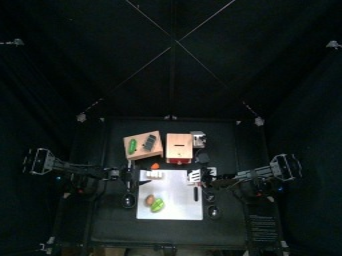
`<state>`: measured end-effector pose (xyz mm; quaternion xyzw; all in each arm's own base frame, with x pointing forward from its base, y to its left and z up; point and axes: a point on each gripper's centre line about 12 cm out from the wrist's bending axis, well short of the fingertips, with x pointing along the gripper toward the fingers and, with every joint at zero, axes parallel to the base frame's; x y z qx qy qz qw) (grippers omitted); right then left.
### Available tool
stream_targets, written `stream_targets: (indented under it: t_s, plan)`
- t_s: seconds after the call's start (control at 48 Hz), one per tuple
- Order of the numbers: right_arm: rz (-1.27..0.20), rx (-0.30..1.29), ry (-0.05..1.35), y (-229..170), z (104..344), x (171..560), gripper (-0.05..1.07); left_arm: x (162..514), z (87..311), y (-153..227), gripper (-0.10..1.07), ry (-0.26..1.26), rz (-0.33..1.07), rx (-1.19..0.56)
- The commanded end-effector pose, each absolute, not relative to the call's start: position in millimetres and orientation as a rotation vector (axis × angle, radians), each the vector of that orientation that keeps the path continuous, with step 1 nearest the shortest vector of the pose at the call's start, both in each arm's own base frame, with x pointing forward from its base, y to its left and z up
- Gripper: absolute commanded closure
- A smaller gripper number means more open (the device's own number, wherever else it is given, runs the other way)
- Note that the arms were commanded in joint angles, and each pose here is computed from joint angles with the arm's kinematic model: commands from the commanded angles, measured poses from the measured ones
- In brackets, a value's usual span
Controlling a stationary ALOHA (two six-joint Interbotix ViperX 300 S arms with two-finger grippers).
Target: Reorient starfruit
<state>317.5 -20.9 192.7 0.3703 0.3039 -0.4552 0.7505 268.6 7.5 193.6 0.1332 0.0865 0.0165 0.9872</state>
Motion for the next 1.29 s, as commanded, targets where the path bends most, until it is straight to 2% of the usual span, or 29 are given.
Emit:
stream_targets:
  t_s: [0.0, 0.375, 0.521, 0.708, 1.042, 1.271]
  plan:
    - [-0.955, 0.820, 0.637, -19, 202, 325, 0.00, 271, 198, 7, 0.11, 0.167, 0.033, 0.267]
    - [-0.895, 0.800, 0.625, -18, 201, 340, 0.00, 270, 193, 7, 0.11, 0.208, 0.023, 0.268]
    - [-0.778, 0.815, 0.595, -9, 209, 355, 0.00, 268, 190, 5, 0.11, 0.219, 0.016, 0.270]
    - [-0.530, 0.701, 0.586, 7, 210, 384, 0.00, 268, 190, 6, 0.11, 0.218, 0.017, 0.270]
    - [-0.470, 0.594, 0.602, 12, 208, 402, 0.00, 247, 202, 7, 0.11, 0.159, 0.037, 0.246]
    - [-0.327, 0.354, 0.649, 39, 199, 410, 0.00, 234, 204, 8, 0.11, 0.137, 0.054, 0.227]
